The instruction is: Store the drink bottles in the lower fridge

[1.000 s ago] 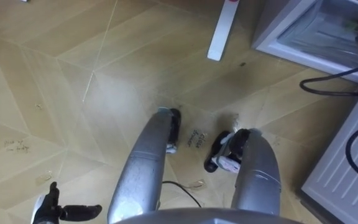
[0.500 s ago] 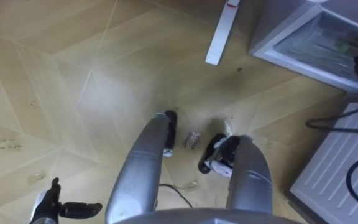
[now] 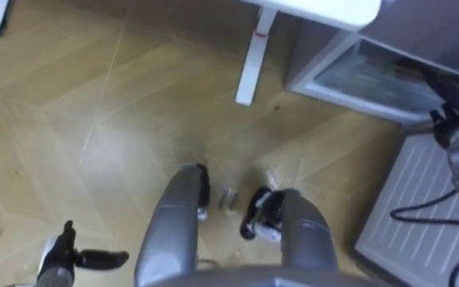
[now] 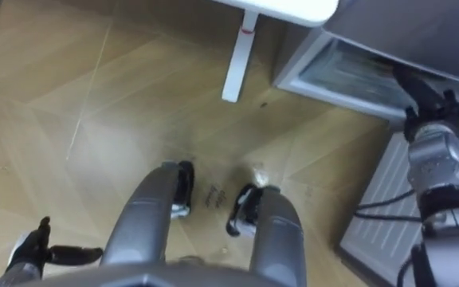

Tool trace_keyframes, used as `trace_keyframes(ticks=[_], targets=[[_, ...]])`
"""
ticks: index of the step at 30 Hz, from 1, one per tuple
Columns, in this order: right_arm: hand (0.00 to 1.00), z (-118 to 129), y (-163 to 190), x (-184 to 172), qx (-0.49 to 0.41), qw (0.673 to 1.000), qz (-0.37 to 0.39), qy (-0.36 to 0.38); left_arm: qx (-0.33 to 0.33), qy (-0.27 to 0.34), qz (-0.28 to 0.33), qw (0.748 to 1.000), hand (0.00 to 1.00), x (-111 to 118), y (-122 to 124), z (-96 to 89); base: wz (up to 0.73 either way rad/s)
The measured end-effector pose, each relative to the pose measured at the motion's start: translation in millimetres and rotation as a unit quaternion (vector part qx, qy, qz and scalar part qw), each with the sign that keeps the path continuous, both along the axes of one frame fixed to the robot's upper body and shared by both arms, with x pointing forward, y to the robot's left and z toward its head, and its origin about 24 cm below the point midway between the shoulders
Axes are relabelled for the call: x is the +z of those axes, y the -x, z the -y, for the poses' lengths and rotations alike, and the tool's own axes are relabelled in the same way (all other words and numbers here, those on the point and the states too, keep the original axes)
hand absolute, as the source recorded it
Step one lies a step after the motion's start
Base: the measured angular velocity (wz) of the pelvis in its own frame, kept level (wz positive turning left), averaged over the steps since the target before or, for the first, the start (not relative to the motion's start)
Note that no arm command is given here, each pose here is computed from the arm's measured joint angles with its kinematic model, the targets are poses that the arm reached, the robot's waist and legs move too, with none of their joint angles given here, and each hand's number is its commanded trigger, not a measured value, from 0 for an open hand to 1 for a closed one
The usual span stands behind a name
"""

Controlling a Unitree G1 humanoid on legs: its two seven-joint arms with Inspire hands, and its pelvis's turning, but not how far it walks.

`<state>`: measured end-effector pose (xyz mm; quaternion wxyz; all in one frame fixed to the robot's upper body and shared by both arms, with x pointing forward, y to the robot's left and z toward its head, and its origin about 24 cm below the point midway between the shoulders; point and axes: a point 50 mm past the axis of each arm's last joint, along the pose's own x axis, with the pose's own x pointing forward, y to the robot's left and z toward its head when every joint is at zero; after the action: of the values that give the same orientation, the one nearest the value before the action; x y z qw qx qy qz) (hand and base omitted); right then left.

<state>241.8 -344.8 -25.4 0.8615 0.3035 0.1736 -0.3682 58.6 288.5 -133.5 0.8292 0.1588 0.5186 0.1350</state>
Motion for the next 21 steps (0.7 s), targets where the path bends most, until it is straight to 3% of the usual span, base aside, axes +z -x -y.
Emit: trace_keyframes(ticks=[6, 21], targets=[[0.00, -8, 4, -9, 0.007, 1.000, -0.003, -0.014, 0.006, 0.004, -0.024, 1.000, 0.00, -3, 8, -2.1, -0.20], [0.00, -24, 24, -41, 0.003, 0.998, -0.048, -0.045, 0.004, 0.033, -0.028, 0.999, 0.00, -10, 4, 14.9, -0.03]])
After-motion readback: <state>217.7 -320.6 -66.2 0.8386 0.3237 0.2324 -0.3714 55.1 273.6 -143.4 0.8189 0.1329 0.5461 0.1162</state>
